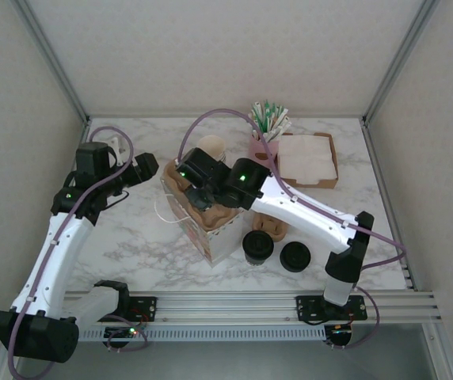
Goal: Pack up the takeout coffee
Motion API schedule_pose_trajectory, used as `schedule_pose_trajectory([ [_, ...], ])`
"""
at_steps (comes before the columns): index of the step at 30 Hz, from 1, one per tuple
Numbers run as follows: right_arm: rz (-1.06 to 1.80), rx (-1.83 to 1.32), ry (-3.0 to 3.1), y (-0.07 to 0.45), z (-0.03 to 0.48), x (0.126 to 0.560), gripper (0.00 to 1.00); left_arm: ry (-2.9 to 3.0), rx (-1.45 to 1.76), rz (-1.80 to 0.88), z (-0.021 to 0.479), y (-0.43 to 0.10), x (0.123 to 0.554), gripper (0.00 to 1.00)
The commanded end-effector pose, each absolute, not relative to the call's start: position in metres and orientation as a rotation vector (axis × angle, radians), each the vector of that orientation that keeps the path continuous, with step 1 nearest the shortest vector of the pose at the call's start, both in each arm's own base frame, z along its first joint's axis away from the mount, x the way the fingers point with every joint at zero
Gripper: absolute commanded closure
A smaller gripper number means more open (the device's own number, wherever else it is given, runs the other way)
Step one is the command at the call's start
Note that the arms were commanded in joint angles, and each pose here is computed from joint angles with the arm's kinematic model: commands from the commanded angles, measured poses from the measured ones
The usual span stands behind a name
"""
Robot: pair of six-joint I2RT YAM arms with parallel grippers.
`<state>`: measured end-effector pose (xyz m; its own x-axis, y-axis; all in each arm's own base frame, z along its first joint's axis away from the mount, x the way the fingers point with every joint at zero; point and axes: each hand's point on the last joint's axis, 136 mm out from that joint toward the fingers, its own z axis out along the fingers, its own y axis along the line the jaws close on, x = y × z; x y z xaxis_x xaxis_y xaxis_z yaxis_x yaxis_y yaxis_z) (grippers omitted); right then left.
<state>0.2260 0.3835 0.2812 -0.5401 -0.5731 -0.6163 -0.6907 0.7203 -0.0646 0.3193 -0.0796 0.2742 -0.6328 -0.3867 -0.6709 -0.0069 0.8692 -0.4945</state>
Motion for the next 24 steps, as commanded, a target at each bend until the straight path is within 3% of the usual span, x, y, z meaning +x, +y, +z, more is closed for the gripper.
schedule_pose_trajectory([
  [1, 0.249, -0.95, 2.343, 0.382, 0.277, 0.227, 0.71, 2.194, -0.272, -0.596, 0.272, -0.081, 0.32, 0.13],
  [24, 0.236, -0.984, 2.409, 0.383, 0.257, 0.224, 0.72, 2.223, -0.245, -0.621, 0.264, -0.086, 0.319, 0.13],
])
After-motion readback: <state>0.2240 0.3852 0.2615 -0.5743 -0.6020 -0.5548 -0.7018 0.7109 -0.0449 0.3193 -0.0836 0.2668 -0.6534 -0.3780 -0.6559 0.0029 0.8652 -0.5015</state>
